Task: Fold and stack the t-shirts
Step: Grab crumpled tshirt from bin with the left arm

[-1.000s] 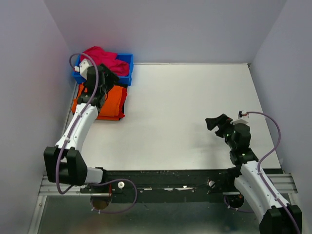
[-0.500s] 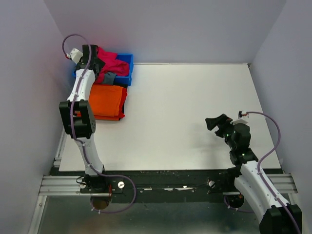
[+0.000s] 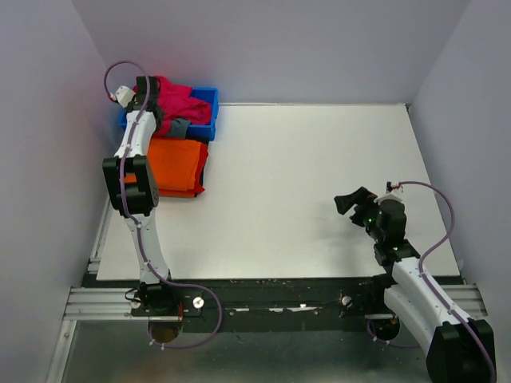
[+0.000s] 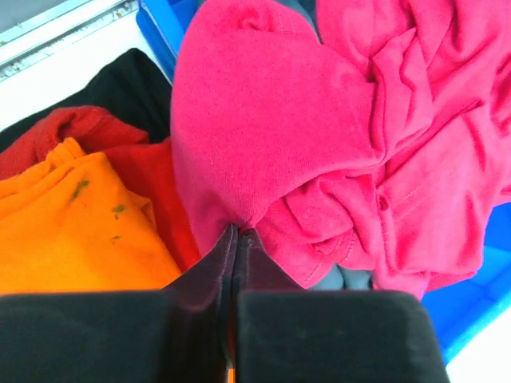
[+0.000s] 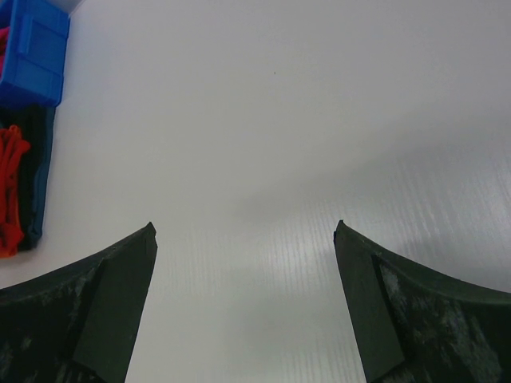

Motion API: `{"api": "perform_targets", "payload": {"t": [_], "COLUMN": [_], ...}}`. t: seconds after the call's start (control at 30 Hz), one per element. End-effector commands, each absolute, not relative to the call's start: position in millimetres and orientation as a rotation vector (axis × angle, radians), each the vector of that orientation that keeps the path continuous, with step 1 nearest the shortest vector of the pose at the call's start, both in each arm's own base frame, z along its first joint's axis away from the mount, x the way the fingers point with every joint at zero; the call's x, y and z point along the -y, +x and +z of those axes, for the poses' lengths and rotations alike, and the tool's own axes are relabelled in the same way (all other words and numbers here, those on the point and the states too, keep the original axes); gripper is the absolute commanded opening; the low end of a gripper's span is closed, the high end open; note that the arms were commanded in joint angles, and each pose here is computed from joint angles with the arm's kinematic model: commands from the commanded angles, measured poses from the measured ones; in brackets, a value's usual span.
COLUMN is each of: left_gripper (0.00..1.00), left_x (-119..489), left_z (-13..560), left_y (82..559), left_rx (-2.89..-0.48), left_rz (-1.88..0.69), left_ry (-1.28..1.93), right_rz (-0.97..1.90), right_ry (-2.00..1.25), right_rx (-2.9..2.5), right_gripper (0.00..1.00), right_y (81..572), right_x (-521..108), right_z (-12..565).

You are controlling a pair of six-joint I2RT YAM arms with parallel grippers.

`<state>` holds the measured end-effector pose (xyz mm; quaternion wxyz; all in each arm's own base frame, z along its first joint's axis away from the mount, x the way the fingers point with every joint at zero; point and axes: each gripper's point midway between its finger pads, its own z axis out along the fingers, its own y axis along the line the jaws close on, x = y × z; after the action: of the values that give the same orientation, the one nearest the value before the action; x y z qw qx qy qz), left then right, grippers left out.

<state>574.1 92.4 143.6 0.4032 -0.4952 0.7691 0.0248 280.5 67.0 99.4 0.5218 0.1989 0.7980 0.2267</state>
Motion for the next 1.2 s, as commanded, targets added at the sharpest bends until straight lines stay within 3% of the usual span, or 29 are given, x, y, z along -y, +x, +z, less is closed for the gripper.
{"api": "perform_targets", "payload": {"t": [0.0, 0.43, 0.57, 0.9, 1.17], "left_gripper": [0.00, 0.00, 0.00, 0.00, 0.00], "left_x": [-104.6, -85.0, -54.7, 131.0, 260.8], "left_z": [175.9, 282.8, 318.7, 443.9, 577.3], "left_y": [559.3, 538.5, 547.1, 572.6, 472.1], "left_rx": [-1.884, -1.659, -1.624, -1.570, -1.320], "left_rz": [0.099, -0.141, -0.256, -0.711, -1.001], "left_ry": [-1.264, -1.167, -1.064, -0.544, -0.198], "right_rz": [0.564, 0.572, 0.569, 0.575, 0.570], "right_ry": [0.470, 0.460, 0.457, 0.449, 0.446], "right_rx": [-1.883, -1.882, -1.875, -1.875, -1.877], "right_gripper": [1.00, 1.00, 1.00, 1.00, 1.00], "right_y": [285.2, 284.4, 284.5, 284.1, 285.0], "right_x": [-69.9, -71.3, -70.7, -71.9, -71.6], "right_z": [110.2, 112.0, 114.0, 115.7, 116.0]}}
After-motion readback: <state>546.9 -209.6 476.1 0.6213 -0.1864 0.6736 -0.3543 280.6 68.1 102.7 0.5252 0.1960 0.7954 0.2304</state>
